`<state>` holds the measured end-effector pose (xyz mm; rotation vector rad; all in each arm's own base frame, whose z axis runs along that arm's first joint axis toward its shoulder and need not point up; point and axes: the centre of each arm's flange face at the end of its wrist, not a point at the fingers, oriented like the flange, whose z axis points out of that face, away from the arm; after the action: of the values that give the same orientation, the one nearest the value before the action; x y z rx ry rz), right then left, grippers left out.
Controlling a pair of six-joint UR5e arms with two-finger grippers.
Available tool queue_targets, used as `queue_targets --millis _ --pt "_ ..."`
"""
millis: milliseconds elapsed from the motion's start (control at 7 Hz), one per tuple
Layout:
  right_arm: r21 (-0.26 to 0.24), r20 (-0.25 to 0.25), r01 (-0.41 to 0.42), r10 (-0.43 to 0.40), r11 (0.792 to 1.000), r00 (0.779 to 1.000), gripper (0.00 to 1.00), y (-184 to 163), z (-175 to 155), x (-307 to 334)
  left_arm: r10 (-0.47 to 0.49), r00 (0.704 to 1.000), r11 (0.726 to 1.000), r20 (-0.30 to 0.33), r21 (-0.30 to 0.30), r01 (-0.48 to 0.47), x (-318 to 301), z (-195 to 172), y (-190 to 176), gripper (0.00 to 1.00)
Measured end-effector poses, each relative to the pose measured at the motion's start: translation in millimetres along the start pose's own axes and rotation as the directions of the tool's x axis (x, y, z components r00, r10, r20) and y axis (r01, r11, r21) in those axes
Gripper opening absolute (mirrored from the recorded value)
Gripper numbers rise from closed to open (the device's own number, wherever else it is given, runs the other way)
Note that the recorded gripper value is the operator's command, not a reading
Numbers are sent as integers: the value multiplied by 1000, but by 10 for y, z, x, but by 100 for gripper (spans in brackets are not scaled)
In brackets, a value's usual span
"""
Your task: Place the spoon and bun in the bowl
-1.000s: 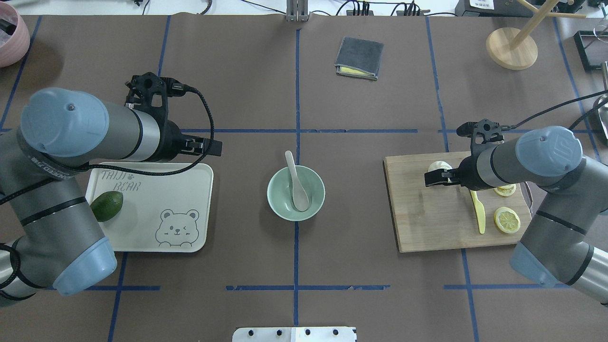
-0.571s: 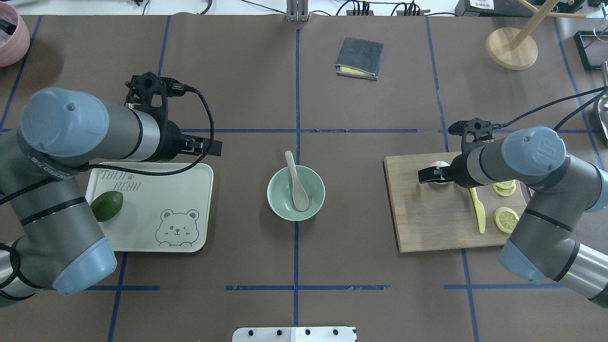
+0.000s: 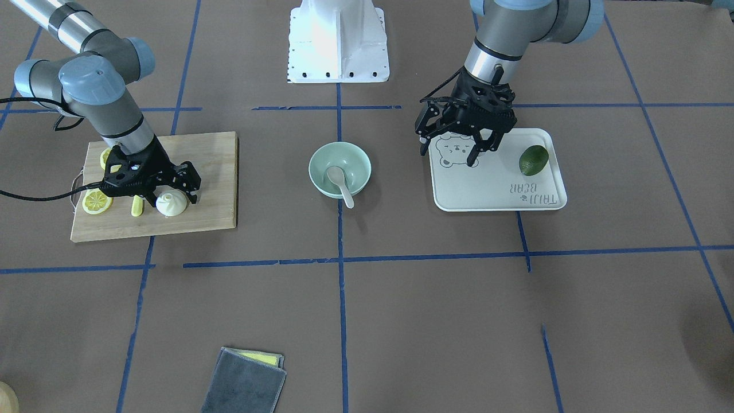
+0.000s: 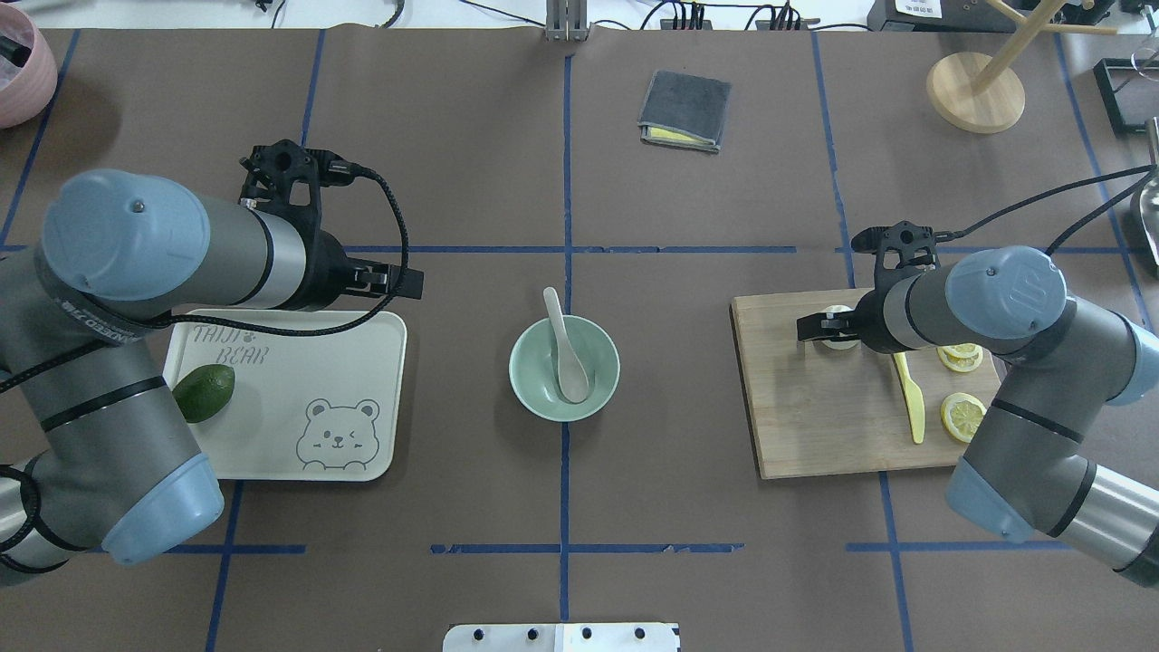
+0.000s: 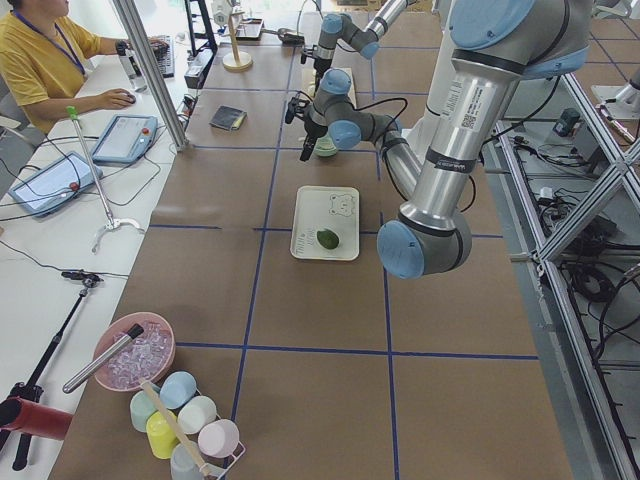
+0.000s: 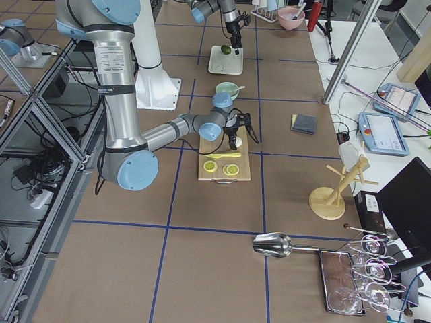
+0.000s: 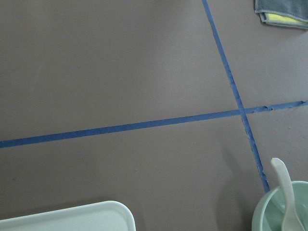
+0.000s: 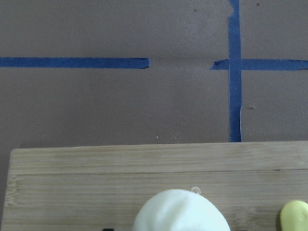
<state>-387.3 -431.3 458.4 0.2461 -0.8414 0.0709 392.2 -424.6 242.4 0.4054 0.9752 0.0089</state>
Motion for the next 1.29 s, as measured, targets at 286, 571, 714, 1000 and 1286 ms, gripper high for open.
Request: queue_targets --millis 286,571,714,1000,1286 --pt "4 5 1 -1 1000 1000 6 -3 -29 -20 -13 1000 1000 -2 -5 13 20 15 23 100" --pt "7 8 1 -1 1000 1000 3 -6 -51 -27 -17 1000 1000 -3 -6 17 30 22 33 100" --pt "9 11 1 -1 1000 1000 3 -11 -63 -38 -18 1000 1000 -3 -7 18 32 24 35 100" --pt "24 39 7 -8 1000 999 4 -30 -210 -151 -17 1000 1000 -4 -6 17 35 17 33 100" --pt "44 70 -27 24 999 997 7 -66 -549 -462 -17 1000 1000 -16 5 17 54 -60 10 100"
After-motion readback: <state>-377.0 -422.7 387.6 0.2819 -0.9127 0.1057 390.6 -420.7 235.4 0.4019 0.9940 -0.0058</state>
